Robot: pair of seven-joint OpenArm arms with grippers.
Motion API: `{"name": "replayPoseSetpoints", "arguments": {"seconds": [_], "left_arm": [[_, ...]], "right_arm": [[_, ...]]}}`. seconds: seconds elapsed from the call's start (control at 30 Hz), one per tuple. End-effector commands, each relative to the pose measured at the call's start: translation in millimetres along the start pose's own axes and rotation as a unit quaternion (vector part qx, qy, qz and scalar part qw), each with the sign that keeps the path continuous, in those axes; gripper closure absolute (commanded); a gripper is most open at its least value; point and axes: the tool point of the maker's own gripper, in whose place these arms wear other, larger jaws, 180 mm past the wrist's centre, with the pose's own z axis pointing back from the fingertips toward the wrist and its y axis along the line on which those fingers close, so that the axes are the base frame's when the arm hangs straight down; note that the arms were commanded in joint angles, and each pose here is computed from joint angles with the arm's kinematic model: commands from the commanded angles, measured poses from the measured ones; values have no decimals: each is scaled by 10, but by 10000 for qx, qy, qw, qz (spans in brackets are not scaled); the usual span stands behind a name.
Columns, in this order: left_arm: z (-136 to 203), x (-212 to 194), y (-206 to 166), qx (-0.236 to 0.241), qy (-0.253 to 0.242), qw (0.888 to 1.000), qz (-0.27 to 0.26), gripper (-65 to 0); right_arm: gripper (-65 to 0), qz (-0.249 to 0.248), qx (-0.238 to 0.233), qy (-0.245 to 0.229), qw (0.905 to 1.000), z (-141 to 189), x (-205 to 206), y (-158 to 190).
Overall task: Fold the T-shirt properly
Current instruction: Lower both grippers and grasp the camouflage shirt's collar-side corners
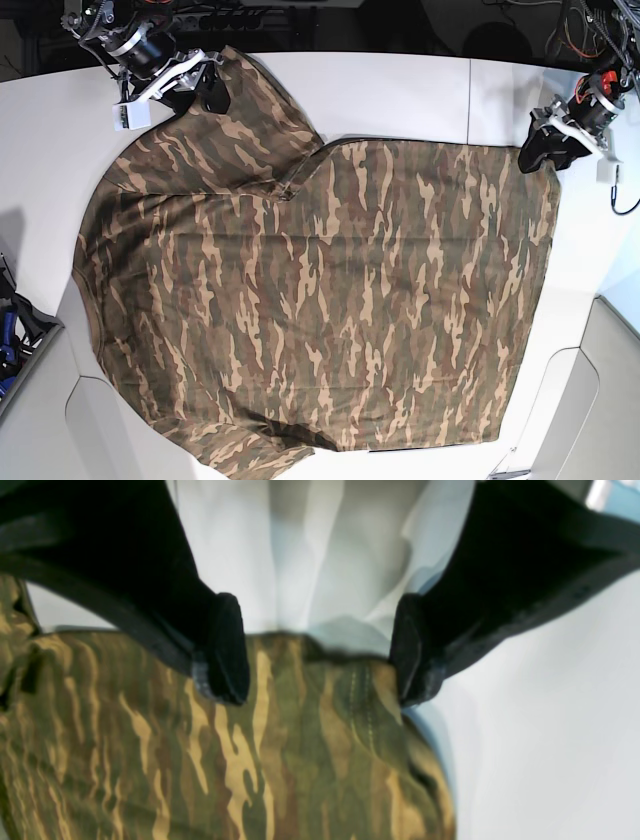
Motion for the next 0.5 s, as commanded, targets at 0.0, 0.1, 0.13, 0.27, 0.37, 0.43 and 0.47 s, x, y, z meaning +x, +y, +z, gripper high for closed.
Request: {"name": "replayPoseSetpoints", "arguments": {"seconds": [0.0, 0.1, 0.13, 0.27, 0.37, 0.43, 0.47], "left_arm": [[15, -82, 54, 135, 244, 9996, -82, -464], [3, -32, 47, 123, 156, 9998, -92, -463], [-3, -11, 45, 118, 134, 9998, -98, -456], [-42, 103, 25, 88, 11, 9999, -126, -244], [-61, 166, 14, 73, -65, 9998, -145, -1], [-65, 186, 12, 70, -101, 9998, -152, 0], [-64, 187, 20, 91, -101, 9997, -180, 0]], "right_arm": [[-323, 34, -40, 20, 10000, 21, -4, -9], [-323, 37, -42, 19, 10000, 21, -3, -10], [-323, 34, -40, 18, 10000, 21, -3, -9], [-240, 35, -42, -29, 10000, 21, 14, -10], [-87, 41, -42, -98, 9999, 20, 41, -10], [0, 25, -36, -102, 9999, 18, 39, -3], [0, 16, -35, -104, 9999, 15, 37, 1]]}}
